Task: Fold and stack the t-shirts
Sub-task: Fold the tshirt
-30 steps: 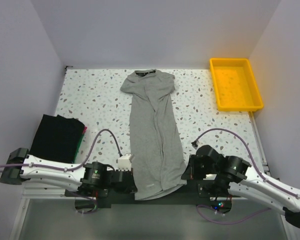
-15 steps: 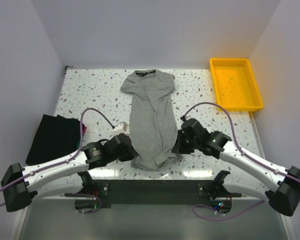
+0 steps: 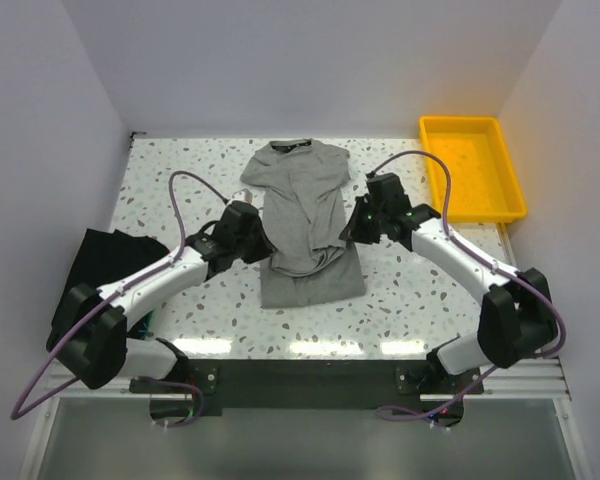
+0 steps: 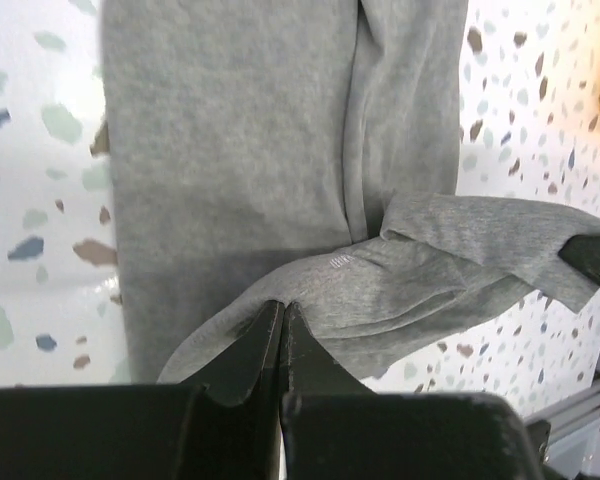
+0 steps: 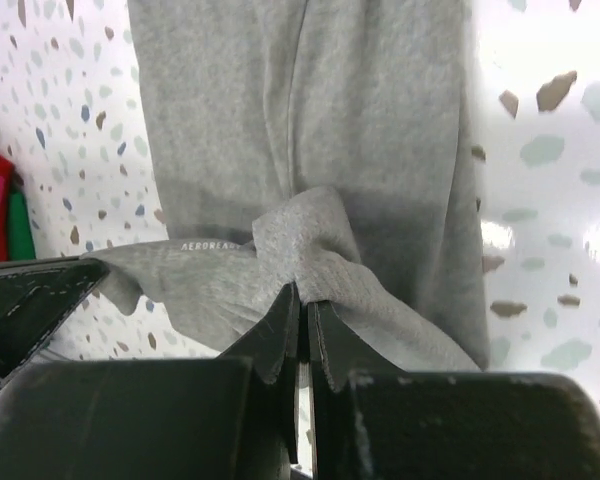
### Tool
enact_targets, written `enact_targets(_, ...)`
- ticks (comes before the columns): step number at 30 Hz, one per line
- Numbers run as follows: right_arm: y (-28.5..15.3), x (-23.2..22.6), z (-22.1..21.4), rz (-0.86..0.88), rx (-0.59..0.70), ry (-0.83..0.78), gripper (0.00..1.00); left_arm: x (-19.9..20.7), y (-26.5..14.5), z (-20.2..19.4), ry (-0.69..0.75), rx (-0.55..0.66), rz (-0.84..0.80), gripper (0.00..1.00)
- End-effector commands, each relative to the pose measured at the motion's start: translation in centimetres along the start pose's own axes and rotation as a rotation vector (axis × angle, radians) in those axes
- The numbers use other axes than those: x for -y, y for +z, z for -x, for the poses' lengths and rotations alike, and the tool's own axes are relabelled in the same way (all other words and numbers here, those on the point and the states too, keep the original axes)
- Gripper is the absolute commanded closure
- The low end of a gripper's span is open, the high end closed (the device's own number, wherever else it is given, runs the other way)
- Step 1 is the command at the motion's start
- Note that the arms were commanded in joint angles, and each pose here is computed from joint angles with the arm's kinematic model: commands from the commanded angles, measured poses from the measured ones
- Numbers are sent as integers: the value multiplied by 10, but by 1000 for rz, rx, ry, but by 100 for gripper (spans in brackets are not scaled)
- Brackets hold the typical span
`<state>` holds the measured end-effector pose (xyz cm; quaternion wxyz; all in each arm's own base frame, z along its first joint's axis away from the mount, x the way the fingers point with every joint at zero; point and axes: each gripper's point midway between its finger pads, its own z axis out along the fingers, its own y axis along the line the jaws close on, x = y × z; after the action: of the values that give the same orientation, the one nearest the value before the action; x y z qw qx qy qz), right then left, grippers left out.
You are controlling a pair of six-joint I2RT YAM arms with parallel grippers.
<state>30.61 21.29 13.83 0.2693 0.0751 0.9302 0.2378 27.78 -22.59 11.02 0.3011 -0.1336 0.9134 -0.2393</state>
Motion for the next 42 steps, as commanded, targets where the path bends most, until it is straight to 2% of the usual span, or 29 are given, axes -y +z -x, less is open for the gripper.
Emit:
enact_targets(1,15,-16,31,87,30,-11,100,16,8,41,-17,61,-73,100)
enact_targets(8,38,-5,64,128,20,50,100,6,32,65,-47,41,-83,100)
enact_targets(18,72,16,70,136,-39,132,100,-2,56,83,-70,17,-67,100)
enact_targets(27,81,35,84,138,-39,185,100,-23,76,89,-71,-2,-34,100)
enact_targets(29,88,35,83,143,-61,188,96,-24,82,88,-70,-23,-33,99)
enact_targets(34,95,35,94,136,-56,176,73,-34,80,108,-92,10,-24,84)
enact_targets(35,95,34,99,132,-54,170,65,-33,79,113,-92,18,-33,78)
enact_targets(36,94,33,101,132,-54,158,61,-32,76,116,-90,18,-45,60)
enact_targets(37,92,32,103,129,-52,149,58,-35,74,121,-86,25,-44,55)
enact_targets(38,85,29,110,126,-33,126,51,-35,70,126,-80,32,-43,46)
enact_targets(40,78,31,113,110,-6,116,45,-38,64,132,-71,46,-41,40)
enact_targets(42,62,30,121,89,52,90,42,-35,54,135,-56,63,-57,39)
